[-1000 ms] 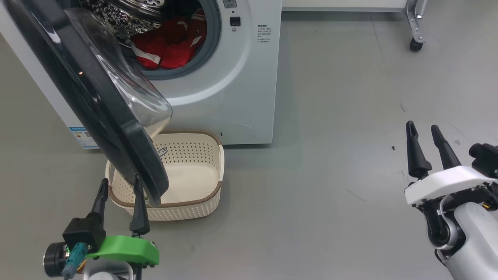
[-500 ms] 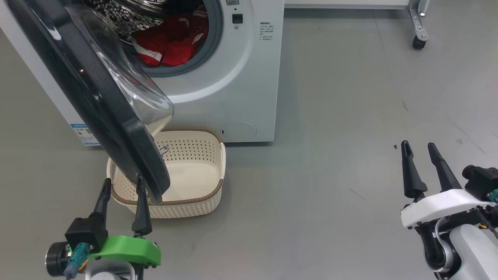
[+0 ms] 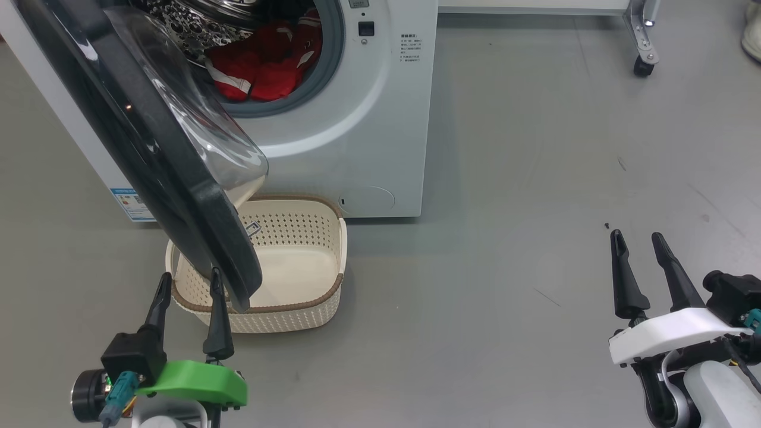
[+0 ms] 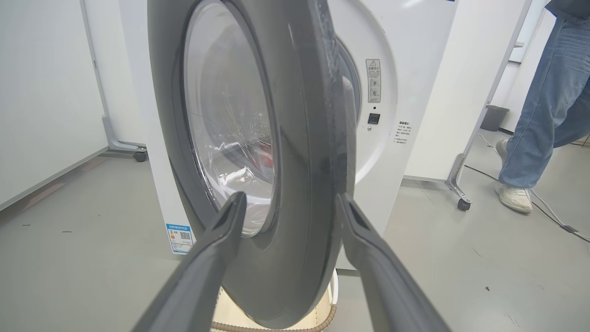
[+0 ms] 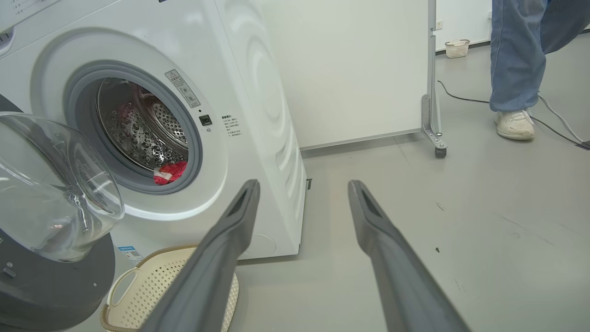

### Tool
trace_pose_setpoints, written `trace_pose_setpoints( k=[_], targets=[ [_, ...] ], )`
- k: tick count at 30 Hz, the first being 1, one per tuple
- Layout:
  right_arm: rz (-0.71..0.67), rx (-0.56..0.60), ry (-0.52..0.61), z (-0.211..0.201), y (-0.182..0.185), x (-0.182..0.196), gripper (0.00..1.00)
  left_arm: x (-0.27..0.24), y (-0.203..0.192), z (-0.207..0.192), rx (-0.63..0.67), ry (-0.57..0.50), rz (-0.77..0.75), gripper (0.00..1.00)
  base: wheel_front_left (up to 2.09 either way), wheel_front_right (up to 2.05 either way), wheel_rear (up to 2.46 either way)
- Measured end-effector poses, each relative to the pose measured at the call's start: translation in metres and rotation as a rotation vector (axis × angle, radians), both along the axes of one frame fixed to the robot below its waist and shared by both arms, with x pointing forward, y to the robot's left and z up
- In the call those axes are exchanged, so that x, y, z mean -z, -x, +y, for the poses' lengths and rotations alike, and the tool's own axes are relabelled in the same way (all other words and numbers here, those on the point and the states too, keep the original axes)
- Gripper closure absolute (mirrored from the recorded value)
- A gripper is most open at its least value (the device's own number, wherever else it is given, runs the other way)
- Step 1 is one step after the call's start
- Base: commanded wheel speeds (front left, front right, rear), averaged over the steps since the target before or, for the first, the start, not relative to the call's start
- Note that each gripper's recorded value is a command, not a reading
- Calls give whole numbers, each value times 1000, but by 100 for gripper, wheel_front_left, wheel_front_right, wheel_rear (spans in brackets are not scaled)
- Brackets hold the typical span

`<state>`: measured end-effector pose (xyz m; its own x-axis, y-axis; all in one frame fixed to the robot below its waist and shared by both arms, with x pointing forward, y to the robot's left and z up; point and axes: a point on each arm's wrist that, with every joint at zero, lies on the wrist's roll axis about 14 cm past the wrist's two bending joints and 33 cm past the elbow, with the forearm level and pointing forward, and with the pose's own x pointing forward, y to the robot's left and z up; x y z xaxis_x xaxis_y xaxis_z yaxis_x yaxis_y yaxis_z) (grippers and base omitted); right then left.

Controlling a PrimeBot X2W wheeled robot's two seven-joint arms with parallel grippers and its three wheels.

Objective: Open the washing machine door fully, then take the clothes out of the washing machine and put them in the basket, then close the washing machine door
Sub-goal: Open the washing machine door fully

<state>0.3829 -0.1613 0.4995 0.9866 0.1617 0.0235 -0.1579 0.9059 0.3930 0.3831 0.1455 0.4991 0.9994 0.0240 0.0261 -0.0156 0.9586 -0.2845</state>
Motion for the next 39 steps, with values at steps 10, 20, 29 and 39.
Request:
trace_pose_setpoints(
  k=[10, 20, 29, 39],
  targets=[
    [-7, -15, 10, 5, 5, 1, 0, -1, 1, 0, 1, 0, -2, 0, 0, 0, 0],
    [-9, -13, 8, 6, 8, 2, 0, -2, 2, -3, 10, -4, -5, 0, 0, 0, 0],
    [-13, -11, 6, 7, 10, 2, 0, -2, 2, -4, 14, -4, -6, 0, 0, 0, 0],
    [-17, -11, 10, 7, 12, 3, 0, -2, 3, -6, 20, -6, -6, 0, 0, 0, 0]
  ],
)
